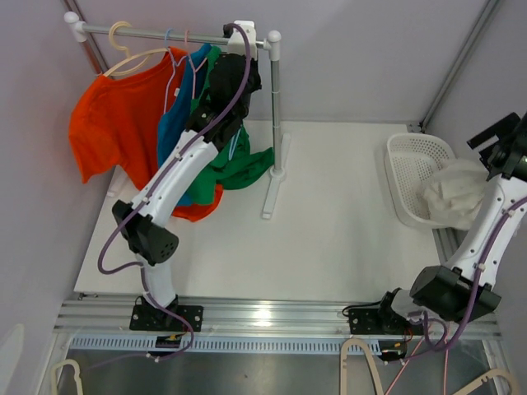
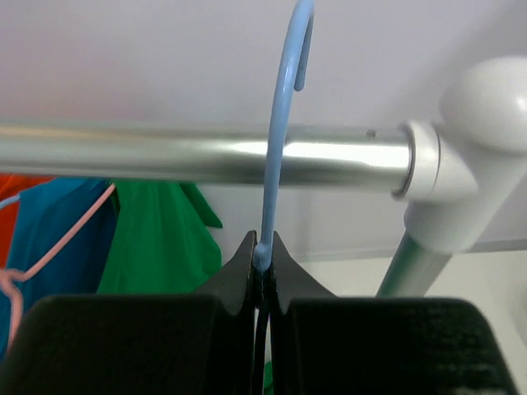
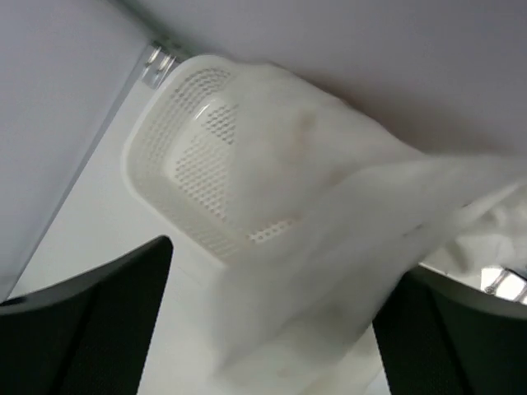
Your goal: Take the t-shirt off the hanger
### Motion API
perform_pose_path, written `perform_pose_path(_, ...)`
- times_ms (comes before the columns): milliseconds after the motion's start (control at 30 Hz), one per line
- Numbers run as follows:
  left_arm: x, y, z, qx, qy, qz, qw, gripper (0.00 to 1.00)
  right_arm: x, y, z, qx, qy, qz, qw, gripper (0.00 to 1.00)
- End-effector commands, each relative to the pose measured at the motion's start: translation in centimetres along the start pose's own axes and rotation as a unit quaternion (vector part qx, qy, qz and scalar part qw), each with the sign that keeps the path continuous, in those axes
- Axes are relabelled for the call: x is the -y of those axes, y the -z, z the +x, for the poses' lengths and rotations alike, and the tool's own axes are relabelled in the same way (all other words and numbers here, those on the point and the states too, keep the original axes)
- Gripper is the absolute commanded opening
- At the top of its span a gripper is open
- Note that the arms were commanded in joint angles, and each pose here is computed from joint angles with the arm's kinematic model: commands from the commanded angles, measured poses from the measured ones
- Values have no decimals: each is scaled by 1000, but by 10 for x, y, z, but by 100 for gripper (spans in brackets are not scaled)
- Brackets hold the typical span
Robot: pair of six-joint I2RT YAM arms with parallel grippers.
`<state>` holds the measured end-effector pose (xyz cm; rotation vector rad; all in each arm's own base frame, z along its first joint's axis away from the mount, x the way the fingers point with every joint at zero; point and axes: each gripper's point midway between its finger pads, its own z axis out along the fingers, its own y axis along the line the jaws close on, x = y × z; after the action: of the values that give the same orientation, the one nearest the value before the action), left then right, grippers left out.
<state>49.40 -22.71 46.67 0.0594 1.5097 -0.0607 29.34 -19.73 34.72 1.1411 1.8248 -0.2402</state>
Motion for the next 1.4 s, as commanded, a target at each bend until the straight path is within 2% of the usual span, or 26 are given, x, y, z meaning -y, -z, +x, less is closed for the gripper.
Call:
perform_pose_path(0,-8,-9,-47,65,28,-11,997,1,-68,12,1,-53,26,-141,988,100)
perform_pose_path(67,-7,-11,-52,70,33,-10,997,1,-81,16,5,-56,52,-153,985,99)
perform_pose_path(200,-3,-17,-41,56,30,-1,998,1,-100,64,-9,12,53,-250,967,100)
perform_pose_path(333,-4,-21,-32,34,55,19,998,1,-121,92,1,-11,83,-300,950,99)
perform_pose_path(400,-8,-17,-33,29,65,15,997,11,-134,103,8,-14,104,-321,941,99)
perform_pose_path(433,-9,-13,-32,24,66,13,997,3,-138,108,10,-13,107,-329,938,100)
perform_pose_path(533,-14,-10,-25,18,70,4,997,1,-146,104,20,-22,114,-329,937,100)
perform_pose_path(567,-14,-7,-27,18,74,8,997,9,-146,103,24,-31,116,-327,937,99)
perform_pose_path(600,-14,-6,-25,14,75,10,997,35,-148,104,27,-36,121,-331,935,99)
perform_pose_path(633,-15,-3,-24,7,73,11,997,78,-152,107,34,-41,126,-337,932,99)
perform_pose_path(700,-19,1,-25,3,72,5,997,99,-156,112,38,-36,132,-341,930,99)
perform_pose_path(800,-29,9,-32,1,75,-3,997,99,-157,112,53,-44,144,-332,931,99)
perform_pose_path(933,-41,31,-48,-1,97,8,995,100,-113,69,68,-39,144,-182,972,100)
perform_pose_path(967,-43,37,-53,2,103,14,995,99,-98,57,62,-15,132,-136,982,99)
perform_pose_path(1033,-48,55,-65,4,105,27,994,100,-81,52,66,-11,79,-112,990,100)
perform_pose_path(1067,-50,61,-68,4,106,28,994,100,-64,36,78,-12,61,-72,995,100)
perform_pose_path(1200,-60,96,-85,2,104,44,994,99,-34,10,106,-17,-1,3,1000,100)
perform_pose_path(1300,-78,119,-96,9,113,38,993,100,-16,-14,136,-49,-4,61,997,100)
perform_pose_path(1333,-81,119,-85,-3,113,35,993,99,-12,-23,145,-59,2,75,995,100)
perform_pose_path(1367,-84,131,-98,17,131,50,990,99,-11,-29,149,-57,1,79,995,100)
